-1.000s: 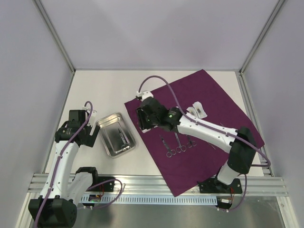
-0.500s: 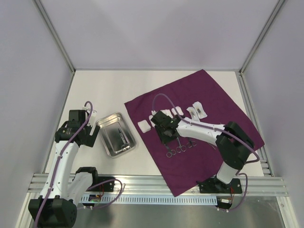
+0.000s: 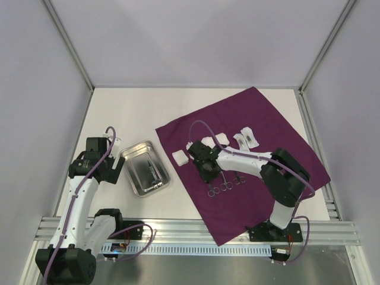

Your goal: Prepare the surgical pack

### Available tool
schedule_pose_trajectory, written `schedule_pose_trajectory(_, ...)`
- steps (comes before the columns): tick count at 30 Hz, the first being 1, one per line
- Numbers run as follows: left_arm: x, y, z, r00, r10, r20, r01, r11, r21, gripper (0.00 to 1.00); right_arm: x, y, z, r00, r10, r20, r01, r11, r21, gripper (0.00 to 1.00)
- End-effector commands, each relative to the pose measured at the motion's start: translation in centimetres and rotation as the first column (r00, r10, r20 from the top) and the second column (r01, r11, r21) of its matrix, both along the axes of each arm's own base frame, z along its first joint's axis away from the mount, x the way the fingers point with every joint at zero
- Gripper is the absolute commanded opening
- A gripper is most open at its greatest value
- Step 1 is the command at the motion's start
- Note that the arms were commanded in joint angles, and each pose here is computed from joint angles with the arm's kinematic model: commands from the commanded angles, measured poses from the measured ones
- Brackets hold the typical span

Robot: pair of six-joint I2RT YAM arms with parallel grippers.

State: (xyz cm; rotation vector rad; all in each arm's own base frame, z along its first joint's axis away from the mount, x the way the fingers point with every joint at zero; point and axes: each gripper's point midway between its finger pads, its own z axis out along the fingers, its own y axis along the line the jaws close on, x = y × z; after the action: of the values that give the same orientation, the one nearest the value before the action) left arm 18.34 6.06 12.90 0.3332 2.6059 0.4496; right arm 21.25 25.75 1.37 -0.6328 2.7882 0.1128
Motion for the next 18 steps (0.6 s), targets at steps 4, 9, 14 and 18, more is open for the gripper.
schedule_pose_trajectory(4, 0.1, 0.2, 0.2, 1.0, 0.018, 0.021, -0.018, 1.0, -0.002, 1.0, -0.3, -0.5, -1.3, 1.0, 0.006, -0.025, -0.007, 0.999, -0.032, 0.06)
schedule_pose_trajectory(9, 0.1, 0.1, 0.2, 1.0, 0.017, 0.019, -0.017, 1.0, -0.004, 1.0, 0.2, 0.4, 1.0, 1.0, 0.018, 0.019, -0.019, 1.0, 0.017, 0.01)
schedule_pose_trajectory(14, 0.1, 0.1, 0.1, 1.0, 0.016, 0.019, -0.016, 1.0, -0.003, 1.0, 0.7, 1.2, 3.2, 0.997, 0.029, 0.068, -0.035, 0.995, 0.091, 0.0)
schedule_pose_trajectory(18, 0.2, 0.2, 0.2, 1.0, 0.017, 0.02, -0.017, 1.0, -0.001, 1.0, 1.0, 1.4, 4.0, 0.995, 0.023, 0.098, -0.034, 0.993, 0.112, 0.0)
